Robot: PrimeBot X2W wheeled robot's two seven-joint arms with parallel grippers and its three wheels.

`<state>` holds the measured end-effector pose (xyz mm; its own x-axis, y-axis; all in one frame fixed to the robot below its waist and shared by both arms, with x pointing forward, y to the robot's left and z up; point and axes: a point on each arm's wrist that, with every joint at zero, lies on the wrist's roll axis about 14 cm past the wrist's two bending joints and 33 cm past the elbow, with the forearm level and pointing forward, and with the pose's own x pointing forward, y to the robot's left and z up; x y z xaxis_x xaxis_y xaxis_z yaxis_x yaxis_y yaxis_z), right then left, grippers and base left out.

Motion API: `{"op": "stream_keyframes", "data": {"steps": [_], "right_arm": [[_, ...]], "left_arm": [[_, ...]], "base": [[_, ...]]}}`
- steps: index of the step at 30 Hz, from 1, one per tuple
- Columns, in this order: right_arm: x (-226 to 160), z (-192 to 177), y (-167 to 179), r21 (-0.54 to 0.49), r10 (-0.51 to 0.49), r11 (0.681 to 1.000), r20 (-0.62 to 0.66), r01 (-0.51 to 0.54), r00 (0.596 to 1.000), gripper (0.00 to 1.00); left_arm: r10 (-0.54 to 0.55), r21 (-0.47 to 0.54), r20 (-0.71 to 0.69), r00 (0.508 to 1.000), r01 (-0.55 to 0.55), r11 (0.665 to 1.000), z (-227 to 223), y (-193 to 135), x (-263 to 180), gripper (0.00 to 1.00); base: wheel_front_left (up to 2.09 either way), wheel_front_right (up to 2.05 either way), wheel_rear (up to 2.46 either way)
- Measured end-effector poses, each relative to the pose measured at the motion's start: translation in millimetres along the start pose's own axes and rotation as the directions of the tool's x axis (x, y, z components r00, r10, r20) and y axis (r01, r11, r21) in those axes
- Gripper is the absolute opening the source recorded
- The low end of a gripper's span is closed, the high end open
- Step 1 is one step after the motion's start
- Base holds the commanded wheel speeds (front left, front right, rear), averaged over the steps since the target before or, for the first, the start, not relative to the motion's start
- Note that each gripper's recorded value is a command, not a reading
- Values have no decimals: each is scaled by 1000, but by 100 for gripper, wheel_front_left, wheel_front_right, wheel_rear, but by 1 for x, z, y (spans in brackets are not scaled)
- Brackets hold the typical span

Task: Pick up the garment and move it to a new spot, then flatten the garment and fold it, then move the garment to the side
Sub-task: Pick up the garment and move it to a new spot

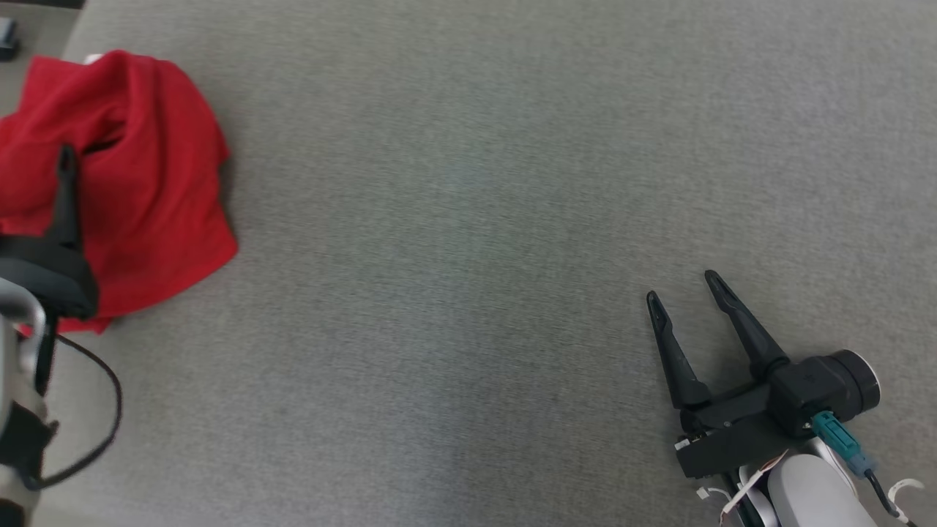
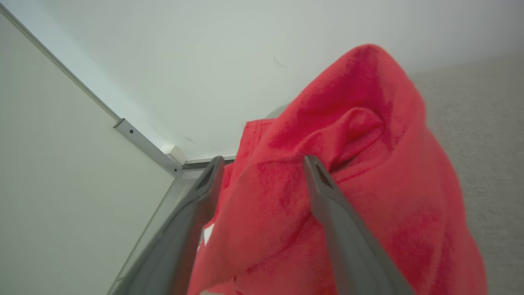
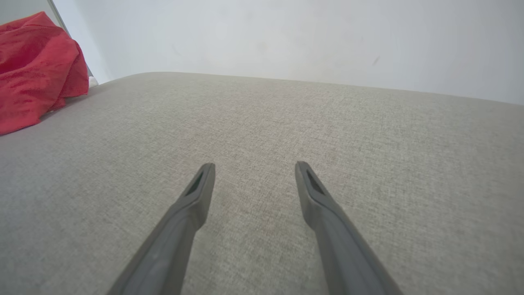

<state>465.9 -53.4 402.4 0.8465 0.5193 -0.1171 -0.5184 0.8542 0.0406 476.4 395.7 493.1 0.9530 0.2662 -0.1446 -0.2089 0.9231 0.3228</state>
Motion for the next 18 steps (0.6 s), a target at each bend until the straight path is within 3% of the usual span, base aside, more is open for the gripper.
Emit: {"op": "stream_keyframes", "data": {"steps": [6,7,9,18], "right_arm": [[-7,-8,-12,14,-43,999,-16,43,999,100],[-8,-9,-13,16,-47,999,-17,47,999,100],[-8,-10,-16,20,-56,998,-18,56,998,100],[-10,-3,-19,36,-85,996,-6,85,996,100]], "left_arm": [[34,15,-79,996,-33,999,-20,-1,19,100],[35,20,-90,995,-33,999,-23,-2,22,62],[26,21,-106,994,-24,999,-28,-7,26,0],[-3,26,3,1000,3,1000,12,-21,38,0]], "base": [[0,0,0],[0,0,0],[0,0,0],[0,0,0]]}}
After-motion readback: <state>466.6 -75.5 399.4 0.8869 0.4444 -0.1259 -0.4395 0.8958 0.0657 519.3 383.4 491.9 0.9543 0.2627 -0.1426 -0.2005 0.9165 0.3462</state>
